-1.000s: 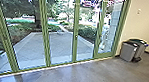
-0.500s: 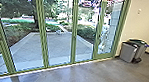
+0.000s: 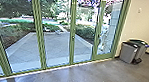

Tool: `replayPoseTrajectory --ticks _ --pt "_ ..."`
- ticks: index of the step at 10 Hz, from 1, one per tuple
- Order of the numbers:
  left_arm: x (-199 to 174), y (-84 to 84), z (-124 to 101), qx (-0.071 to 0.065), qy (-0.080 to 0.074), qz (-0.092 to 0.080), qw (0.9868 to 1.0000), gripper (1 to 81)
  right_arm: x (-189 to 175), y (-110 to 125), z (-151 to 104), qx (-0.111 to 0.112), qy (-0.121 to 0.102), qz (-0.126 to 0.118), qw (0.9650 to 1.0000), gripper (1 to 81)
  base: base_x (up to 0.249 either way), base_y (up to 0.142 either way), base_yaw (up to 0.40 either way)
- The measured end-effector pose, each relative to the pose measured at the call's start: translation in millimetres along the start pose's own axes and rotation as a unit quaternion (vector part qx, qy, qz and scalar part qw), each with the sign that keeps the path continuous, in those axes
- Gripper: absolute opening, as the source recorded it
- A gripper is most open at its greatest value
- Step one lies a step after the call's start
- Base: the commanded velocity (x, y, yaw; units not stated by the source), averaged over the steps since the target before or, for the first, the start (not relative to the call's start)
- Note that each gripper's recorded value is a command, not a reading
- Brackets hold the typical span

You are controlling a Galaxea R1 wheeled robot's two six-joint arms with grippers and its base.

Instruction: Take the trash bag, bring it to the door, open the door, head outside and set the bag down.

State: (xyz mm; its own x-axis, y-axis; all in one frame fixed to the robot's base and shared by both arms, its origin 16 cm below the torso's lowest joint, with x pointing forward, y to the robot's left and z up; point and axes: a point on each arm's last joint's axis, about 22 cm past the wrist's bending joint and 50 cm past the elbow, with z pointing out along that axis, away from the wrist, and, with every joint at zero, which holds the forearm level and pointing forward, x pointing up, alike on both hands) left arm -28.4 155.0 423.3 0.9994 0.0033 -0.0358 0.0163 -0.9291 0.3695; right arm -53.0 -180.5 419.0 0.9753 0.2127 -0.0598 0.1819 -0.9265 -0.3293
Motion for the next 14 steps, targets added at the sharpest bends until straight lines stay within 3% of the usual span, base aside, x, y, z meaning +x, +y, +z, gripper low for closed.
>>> replayPoseTrajectory --ticks 14 --pt "0.1 0.3 0.1 0.0 0.0 0.0 1.0 1.0 0.4 0.8 -0.1 -0.001 0.0 0.0 1.0 81.1 0.138 -0.092 0.0"
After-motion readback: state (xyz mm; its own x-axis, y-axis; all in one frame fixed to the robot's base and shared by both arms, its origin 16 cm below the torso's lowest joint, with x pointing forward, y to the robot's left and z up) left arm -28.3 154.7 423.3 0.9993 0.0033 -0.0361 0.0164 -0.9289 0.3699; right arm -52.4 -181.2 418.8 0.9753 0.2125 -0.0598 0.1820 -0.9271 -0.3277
